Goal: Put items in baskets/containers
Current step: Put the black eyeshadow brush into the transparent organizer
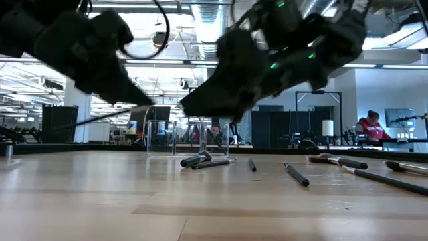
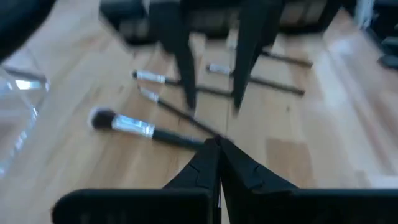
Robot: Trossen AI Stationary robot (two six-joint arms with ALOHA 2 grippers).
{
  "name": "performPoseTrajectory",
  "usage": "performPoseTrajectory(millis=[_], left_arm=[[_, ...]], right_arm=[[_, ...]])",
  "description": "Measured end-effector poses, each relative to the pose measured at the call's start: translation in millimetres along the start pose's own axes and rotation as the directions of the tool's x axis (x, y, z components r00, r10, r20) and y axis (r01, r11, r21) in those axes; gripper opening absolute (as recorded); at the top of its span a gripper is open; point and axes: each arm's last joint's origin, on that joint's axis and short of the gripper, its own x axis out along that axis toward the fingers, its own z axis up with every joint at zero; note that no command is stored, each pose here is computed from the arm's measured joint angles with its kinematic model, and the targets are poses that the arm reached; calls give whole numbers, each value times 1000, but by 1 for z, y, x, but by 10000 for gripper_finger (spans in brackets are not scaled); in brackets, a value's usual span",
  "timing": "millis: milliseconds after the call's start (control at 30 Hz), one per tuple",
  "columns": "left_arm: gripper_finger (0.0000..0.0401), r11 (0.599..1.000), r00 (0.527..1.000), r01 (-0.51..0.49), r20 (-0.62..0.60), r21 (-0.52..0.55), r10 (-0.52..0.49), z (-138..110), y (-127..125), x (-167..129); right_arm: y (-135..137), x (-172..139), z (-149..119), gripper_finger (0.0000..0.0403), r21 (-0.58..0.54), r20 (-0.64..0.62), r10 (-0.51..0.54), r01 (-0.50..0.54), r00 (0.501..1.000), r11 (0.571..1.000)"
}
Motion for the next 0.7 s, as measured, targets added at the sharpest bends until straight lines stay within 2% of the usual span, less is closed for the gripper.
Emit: performPoseTrajectory(millis=[167,267,467,700], left_arm=[[8,999,992,25,122,43,-30,21,1,-14],[8,998,980,35,192,54,-45,32,1,-22],[8,994,936,41,345,99,-73,55,4,-42],[8,991,910,26,408,131,-77,65,7,-54]], right_arm=[[1,29,14,135,-55,54,6,-3,999,998],[5,34,29,129,-98,97,6,4,995,995],[10,34,58,124,-213,229,-10,60,973,975],[12,34,77,124,-258,318,0,87,948,962]])
